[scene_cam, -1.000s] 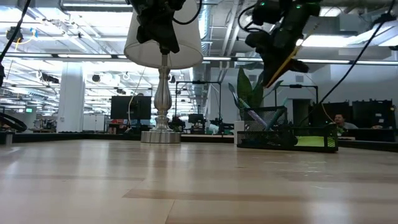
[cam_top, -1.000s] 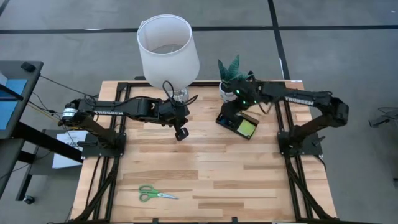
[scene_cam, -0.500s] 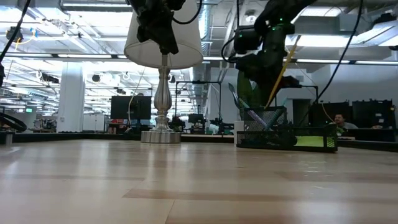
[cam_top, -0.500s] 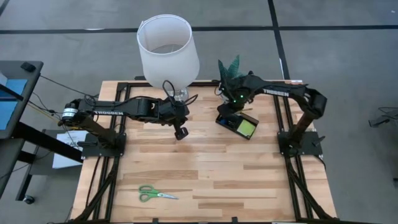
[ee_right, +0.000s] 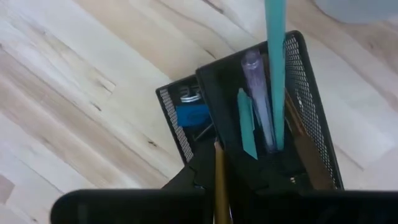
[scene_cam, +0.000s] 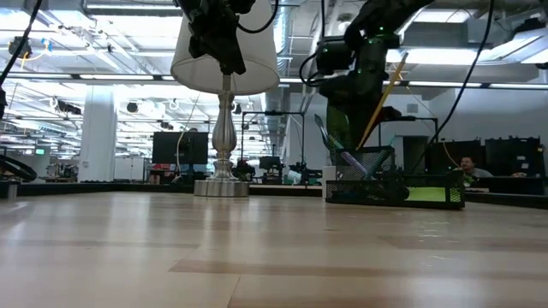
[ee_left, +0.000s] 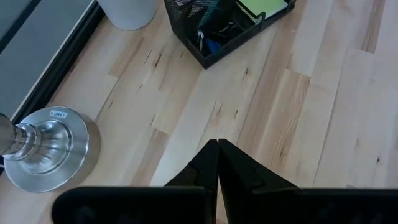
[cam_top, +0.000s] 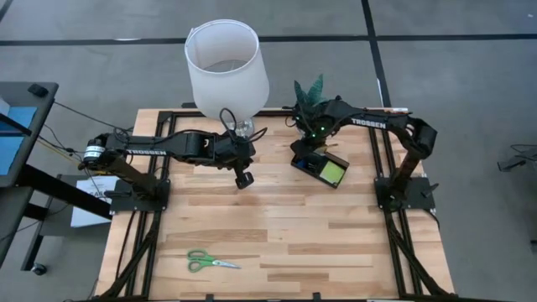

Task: Pick and place office supplies into organizer
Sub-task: Put the yellow pencil into the black organizer

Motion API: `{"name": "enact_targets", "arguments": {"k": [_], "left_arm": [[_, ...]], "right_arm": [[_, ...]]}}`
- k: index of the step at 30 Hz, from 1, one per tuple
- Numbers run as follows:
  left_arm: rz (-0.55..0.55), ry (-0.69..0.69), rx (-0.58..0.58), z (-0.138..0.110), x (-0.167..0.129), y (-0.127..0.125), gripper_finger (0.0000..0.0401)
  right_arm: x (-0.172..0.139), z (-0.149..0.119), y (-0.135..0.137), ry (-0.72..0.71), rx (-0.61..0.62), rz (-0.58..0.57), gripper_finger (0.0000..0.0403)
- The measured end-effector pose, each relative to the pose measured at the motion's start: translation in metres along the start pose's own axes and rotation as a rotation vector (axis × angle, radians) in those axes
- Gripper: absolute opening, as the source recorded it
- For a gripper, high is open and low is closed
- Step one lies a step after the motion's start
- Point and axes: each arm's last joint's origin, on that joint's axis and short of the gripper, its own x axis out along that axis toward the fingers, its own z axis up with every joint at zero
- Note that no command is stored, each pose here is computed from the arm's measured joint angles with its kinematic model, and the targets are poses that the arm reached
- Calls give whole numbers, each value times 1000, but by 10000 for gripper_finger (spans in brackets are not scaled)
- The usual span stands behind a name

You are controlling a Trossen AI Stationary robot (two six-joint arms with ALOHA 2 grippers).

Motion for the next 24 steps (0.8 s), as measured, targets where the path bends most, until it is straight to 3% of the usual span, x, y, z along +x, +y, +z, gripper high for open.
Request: {"name": "enact_targets", "arguments": {"k": [10,24], "left_arm": [[0,-1,-2,0,0,0,0],[1,-1,-20,0,0,0,0]], "right_arm": [[-15,0,0,-92,-45,31,11],[8,5,-13,7,-51,0,12]]}}
